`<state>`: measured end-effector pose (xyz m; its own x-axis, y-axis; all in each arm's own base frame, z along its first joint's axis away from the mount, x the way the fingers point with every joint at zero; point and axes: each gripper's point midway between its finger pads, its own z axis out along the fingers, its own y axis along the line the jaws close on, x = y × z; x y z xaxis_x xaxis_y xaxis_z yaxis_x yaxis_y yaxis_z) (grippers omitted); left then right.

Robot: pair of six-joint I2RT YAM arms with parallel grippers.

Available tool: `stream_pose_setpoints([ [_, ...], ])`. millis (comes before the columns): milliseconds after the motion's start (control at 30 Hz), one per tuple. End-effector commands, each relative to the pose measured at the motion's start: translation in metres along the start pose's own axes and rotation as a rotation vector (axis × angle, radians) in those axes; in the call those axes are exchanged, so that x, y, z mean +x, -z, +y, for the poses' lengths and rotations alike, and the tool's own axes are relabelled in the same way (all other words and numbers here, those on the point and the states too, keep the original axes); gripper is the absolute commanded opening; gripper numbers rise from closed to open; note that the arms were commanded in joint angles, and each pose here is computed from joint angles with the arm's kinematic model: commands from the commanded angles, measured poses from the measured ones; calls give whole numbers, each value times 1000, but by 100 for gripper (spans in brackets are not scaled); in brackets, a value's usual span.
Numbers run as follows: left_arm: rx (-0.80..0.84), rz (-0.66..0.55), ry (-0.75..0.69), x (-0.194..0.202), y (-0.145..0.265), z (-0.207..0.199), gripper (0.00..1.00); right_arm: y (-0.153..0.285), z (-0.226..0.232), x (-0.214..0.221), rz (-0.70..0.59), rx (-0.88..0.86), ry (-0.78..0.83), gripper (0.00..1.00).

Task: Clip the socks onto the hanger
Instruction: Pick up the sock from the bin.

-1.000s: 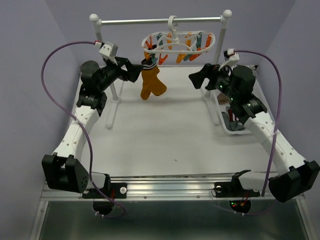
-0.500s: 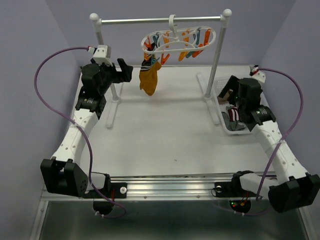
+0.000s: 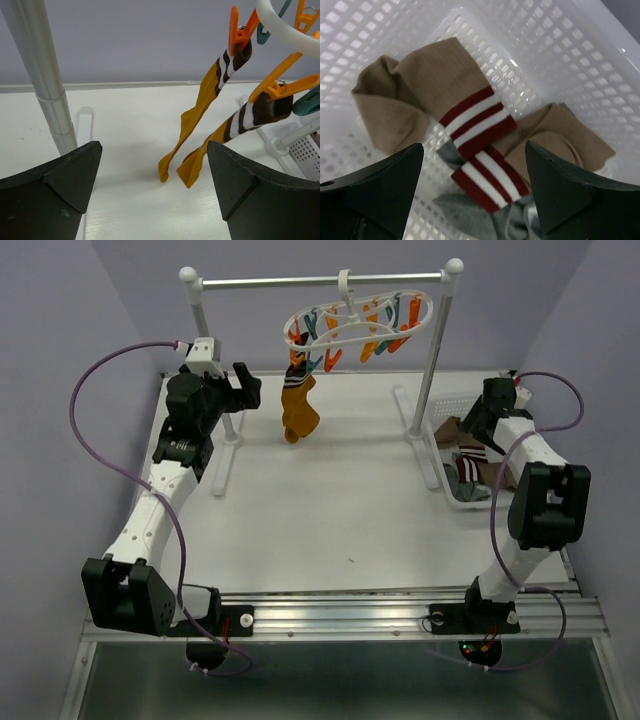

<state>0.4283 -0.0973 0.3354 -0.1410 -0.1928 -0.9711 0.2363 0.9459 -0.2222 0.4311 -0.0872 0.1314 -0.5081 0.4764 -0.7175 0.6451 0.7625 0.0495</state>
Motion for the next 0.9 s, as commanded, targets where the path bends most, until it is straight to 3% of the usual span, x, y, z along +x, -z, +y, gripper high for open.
stream_pose_setpoints([
  [0, -22, -73, -6, -21, 15, 0, 99, -26, -4, -33, -46, 38, -39, 85],
  [100, -44, -72, 4, -20, 19, 3, 99, -61, -16, -25, -14, 86, -71, 78],
  [367, -63, -63, 22, -17, 25, 5, 99, -115, 4, 0, 72, 0, -22, 76],
  [667, -52, -76, 37, -20, 33, 2, 99, -104, 17, 33, 156, -123, -50, 62],
  [700, -50, -77, 38, -20, 34, 1, 99, -105, 16, 39, 162, -124, -54, 48],
  [733, -50, -76, 38, -20, 34, 1, 99, -104, 17, 37, 158, -130, -56, 40],
  [767, -47, -75, 38, -20, 34, 1, 99, -103, 18, 38, 164, -139, -57, 23],
  [867, -22, -77, 34, -21, 36, -4, 99, -94, 28, 27, 146, -200, -46, 1],
])
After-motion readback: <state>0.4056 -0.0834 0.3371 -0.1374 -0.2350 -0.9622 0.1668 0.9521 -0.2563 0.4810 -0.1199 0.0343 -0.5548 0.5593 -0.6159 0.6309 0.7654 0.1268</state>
